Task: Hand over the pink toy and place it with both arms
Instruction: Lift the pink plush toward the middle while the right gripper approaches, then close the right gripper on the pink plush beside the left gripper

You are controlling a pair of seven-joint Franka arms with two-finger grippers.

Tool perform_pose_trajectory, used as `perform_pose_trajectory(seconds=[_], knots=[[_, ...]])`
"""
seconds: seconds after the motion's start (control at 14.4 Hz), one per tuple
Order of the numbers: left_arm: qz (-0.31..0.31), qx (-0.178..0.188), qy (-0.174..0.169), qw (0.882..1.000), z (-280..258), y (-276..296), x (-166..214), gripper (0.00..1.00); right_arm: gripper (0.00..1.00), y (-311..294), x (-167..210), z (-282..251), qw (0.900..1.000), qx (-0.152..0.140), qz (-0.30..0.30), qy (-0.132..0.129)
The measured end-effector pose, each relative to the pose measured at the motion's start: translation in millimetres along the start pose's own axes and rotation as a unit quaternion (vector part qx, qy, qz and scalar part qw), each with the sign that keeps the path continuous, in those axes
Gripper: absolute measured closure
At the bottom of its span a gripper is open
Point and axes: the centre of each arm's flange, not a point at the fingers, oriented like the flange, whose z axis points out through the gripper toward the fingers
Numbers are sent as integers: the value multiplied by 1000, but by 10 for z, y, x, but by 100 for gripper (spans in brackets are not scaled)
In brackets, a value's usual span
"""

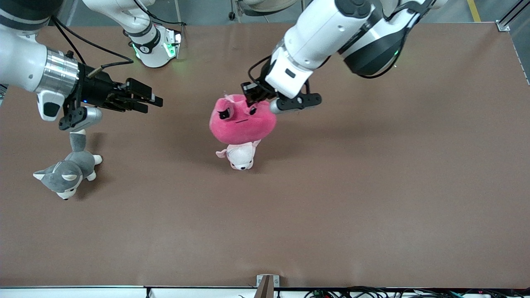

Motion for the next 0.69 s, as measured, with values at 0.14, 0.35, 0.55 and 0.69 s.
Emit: perform_pose_trajectory(seconds=[0.14,0.35,0.55,0.69], knots=[[-18,-9,-9,1000,230,67,-114,91,33,-63,66,83,1000,17,2,-8],[-45,-16,-15,999,380,114,-192,91,33,-193,79,200,999,22,14,-19],[-69,-28,-18,997,479,173,-299,91,33,-237,75,267,999,21,14,-25],[-74,-29,-22,997,532,196,-367,91,34,-282,77,363,999,19,11,-32]])
